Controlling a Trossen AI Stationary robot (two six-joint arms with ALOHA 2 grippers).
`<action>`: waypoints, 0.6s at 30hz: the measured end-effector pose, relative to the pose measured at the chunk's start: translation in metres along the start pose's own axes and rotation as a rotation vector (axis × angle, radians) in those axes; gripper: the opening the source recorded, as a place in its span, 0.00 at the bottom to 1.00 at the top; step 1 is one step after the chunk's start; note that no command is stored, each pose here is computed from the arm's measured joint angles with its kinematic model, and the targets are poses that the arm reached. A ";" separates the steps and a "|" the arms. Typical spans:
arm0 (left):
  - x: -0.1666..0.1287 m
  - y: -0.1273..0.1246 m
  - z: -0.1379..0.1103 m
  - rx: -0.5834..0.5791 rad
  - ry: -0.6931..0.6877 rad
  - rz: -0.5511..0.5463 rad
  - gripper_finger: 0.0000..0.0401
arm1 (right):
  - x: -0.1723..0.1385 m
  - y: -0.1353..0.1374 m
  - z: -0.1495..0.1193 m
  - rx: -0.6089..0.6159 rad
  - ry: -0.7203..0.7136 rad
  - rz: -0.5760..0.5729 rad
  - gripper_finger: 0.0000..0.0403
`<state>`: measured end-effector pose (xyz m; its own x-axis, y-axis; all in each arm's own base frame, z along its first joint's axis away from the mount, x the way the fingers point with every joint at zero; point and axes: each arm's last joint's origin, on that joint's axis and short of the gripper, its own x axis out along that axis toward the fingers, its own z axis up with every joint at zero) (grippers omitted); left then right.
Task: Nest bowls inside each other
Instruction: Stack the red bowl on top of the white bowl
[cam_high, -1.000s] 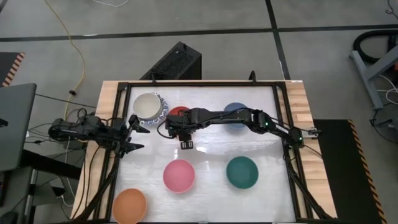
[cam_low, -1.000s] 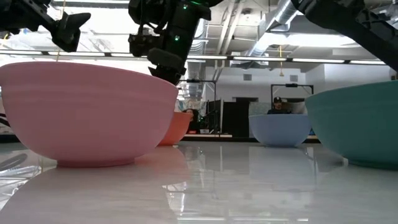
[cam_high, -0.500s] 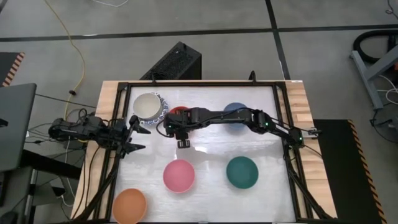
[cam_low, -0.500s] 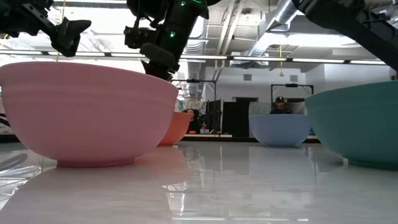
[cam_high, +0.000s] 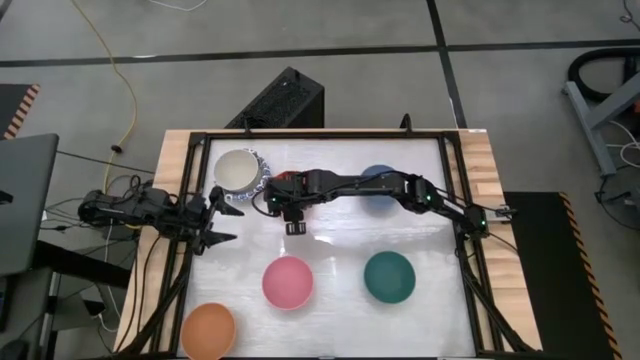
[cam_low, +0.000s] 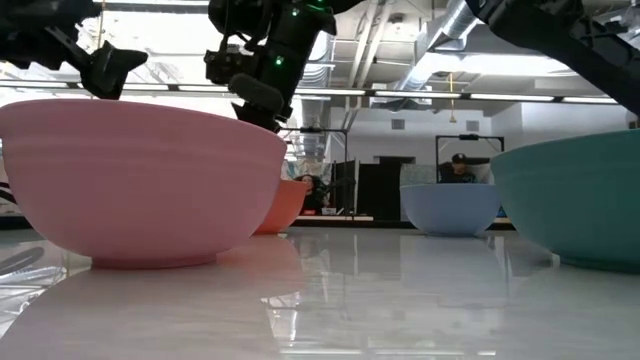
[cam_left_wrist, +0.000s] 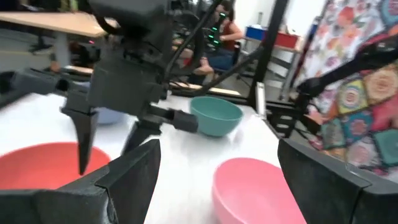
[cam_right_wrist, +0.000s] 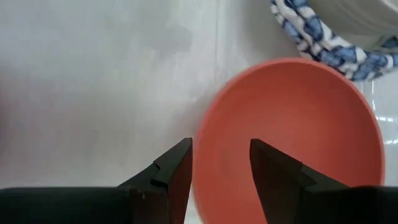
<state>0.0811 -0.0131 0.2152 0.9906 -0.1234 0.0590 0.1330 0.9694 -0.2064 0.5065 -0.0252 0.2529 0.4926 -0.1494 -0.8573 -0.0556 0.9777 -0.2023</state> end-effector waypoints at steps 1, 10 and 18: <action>0.000 0.000 0.000 0.004 -0.005 0.015 0.78 | 0.000 -0.001 0.000 0.002 0.001 -0.001 0.45; 0.000 0.001 -0.001 -0.003 0.010 0.031 0.78 | 0.000 -0.003 0.000 0.006 -0.002 -0.001 0.45; 0.000 0.001 -0.002 -0.025 0.018 0.016 0.78 | 0.000 -0.002 0.001 0.009 -0.014 0.022 0.45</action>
<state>0.0812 -0.0128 0.2131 0.9930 -0.1122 0.0382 0.1180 0.9656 -0.2315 0.5074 -0.0273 0.2534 0.5039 -0.1262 -0.8545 -0.0587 0.9820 -0.1796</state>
